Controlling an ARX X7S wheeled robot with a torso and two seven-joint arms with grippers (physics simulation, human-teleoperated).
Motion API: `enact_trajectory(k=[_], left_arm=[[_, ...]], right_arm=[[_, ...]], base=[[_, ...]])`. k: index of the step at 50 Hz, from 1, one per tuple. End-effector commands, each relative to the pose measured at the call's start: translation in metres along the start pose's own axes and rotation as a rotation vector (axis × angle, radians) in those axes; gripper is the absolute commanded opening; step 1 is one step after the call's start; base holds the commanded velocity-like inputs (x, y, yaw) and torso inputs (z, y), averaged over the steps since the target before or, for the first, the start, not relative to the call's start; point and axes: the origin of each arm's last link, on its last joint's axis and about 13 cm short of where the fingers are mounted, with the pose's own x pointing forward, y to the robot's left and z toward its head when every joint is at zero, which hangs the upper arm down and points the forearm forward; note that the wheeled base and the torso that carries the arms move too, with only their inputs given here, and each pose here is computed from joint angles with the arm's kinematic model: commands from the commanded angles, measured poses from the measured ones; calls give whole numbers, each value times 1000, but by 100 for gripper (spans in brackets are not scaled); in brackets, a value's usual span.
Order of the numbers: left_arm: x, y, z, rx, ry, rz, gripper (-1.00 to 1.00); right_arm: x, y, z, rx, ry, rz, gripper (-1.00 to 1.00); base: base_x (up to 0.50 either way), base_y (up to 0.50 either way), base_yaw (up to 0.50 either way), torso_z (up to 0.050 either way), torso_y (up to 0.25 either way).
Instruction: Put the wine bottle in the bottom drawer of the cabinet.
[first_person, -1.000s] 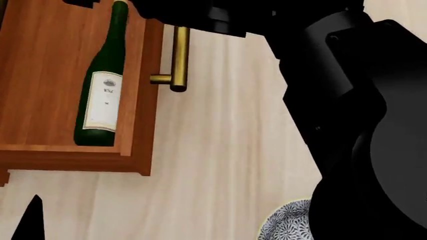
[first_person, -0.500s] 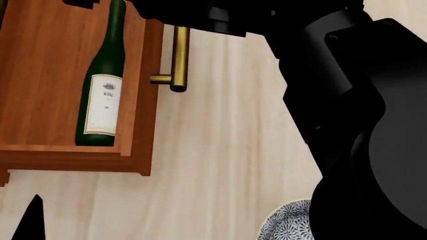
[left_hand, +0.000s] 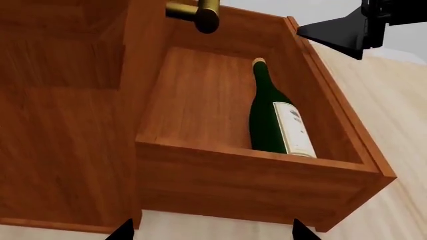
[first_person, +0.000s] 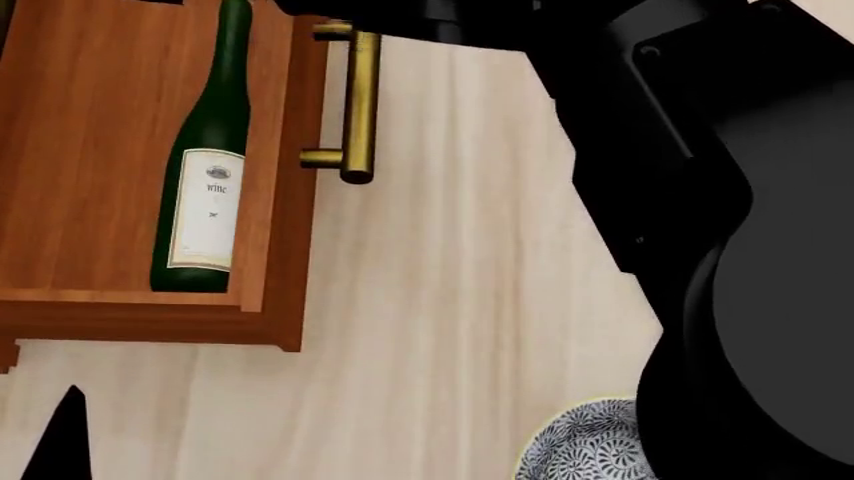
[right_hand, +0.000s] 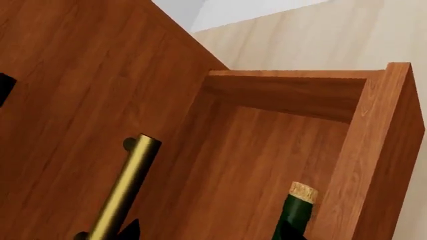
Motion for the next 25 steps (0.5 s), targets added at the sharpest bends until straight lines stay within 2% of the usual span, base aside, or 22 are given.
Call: enact_trajectory(k=[1, 11, 25], left_arm=[[0, -1, 1, -1, -5, 1, 100], [0, 0, 1, -2, -7, 1, 100], [-8, -2, 13, 22, -14, 11, 100]], right_arm=[[-6, 6, 12, -40, -21, 21, 100], [-12, 14, 23, -75, -35, 47, 100], [-28, 24, 43, -172, -15, -3, 100]], base=[[0, 0, 0, 0, 0], [0, 0, 0, 0, 0], [0, 0, 0, 0, 0]])
